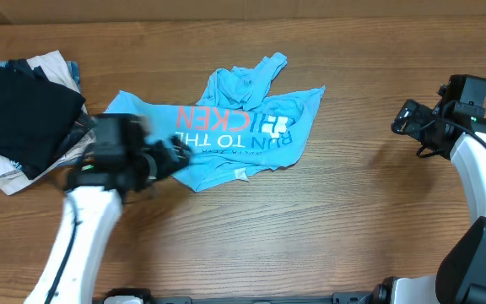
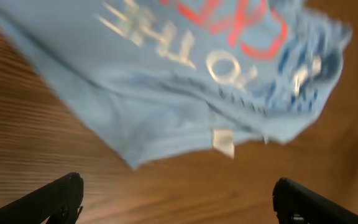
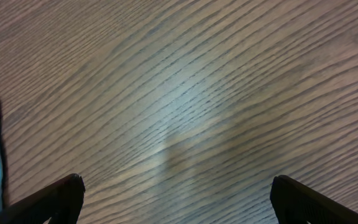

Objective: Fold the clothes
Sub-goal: 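Grasp the shirt's lower edge with the left gripper, then lift the shirt with the left gripper and pull it toward the back left, then reach the right gripper to the hanging shirt and grasp its hem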

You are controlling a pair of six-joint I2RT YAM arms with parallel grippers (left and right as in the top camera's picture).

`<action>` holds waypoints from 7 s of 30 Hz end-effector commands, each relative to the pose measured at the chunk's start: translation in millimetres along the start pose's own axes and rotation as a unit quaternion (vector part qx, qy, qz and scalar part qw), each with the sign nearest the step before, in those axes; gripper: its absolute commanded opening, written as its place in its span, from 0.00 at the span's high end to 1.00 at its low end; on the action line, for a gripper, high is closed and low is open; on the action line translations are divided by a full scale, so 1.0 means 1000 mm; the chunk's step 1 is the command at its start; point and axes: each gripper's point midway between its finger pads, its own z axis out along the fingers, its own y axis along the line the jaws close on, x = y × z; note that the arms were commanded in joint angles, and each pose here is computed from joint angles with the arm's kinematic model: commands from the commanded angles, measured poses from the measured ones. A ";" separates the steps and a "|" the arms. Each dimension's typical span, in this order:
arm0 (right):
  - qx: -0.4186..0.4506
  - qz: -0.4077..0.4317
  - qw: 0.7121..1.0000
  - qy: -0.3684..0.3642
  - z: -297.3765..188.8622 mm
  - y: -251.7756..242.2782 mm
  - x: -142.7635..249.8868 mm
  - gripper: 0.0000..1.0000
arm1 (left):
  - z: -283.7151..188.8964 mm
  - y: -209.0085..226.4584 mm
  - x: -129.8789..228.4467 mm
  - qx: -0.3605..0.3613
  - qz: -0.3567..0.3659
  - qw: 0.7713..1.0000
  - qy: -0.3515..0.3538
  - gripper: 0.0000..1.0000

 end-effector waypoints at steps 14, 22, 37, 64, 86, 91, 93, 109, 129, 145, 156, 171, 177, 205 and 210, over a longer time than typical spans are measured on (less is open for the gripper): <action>-0.009 0.003 1.000 -0.024 -0.014 0.004 -0.013 0.00 | 0.109 0.014 0.062 -0.113 -0.063 0.984 0.121 0.02; -0.009 0.003 1.000 -0.024 -0.014 0.004 -0.013 0.00 | 0.107 0.035 0.042 -0.170 -0.051 0.982 0.065 0.44; -0.009 0.003 1.000 -0.023 -0.014 0.004 -0.013 0.00 | 0.011 0.035 -0.064 -0.239 0.049 0.966 -0.081 0.96; -0.009 0.003 1.000 -0.023 -0.014 0.004 -0.013 0.00 | 0.035 0.048 0.016 -0.202 -0.052 0.971 0.117 0.29; -0.009 0.003 1.000 -0.022 -0.014 0.004 -0.012 0.00 | 0.106 0.058 0.020 -0.174 -0.036 0.971 0.160 0.96; -0.009 0.003 1.000 -0.021 -0.014 0.004 -0.012 0.00 | 0.072 0.029 -0.072 -0.176 0.040 0.982 0.061 0.96; -0.009 0.003 1.000 -0.021 -0.014 0.004 -0.012 0.00 | 0.045 0.011 -0.118 -0.178 0.064 0.982 0.003 0.96; -0.008 0.003 1.000 -0.021 -0.014 0.004 -0.012 0.00 | -0.072 -0.033 -0.257 -0.200 0.123 0.947 -0.219 0.96; -0.008 0.003 1.000 -0.020 -0.014 0.003 -0.011 0.00 | 0.030 -0.053 -0.125 -0.098 0.084 0.988 0.086 0.00; -0.008 0.003 1.000 -0.020 -0.014 0.004 -0.011 0.00 | 0.143 -0.061 0.008 -0.137 0.099 0.975 0.147 0.17; -0.009 0.003 1.000 -0.021 -0.014 0.004 -0.012 0.00 | 0.158 -0.080 -0.031 -0.109 0.115 0.986 0.054 0.45; -0.009 0.003 1.000 -0.022 -0.014 0.004 -0.012 0.00 | 0.141 -0.073 -0.002 -0.117 0.093 0.980 0.129 0.96; -0.009 0.003 1.000 -0.021 -0.014 0.004 -0.012 0.00 | 0.049 -0.078 -0.028 -0.178 0.147 0.968 0.098 0.96; -0.306 -0.261 0.911 0.093 -0.038 0.235 0.127 0.00 | -0.263 -0.052 -0.111 -0.175 0.056 0.946 -0.267 0.96; -0.334 -0.258 0.903 0.083 -0.030 0.264 0.133 0.00 | -0.333 -0.133 -0.122 -0.022 0.166 0.911 -0.376 0.96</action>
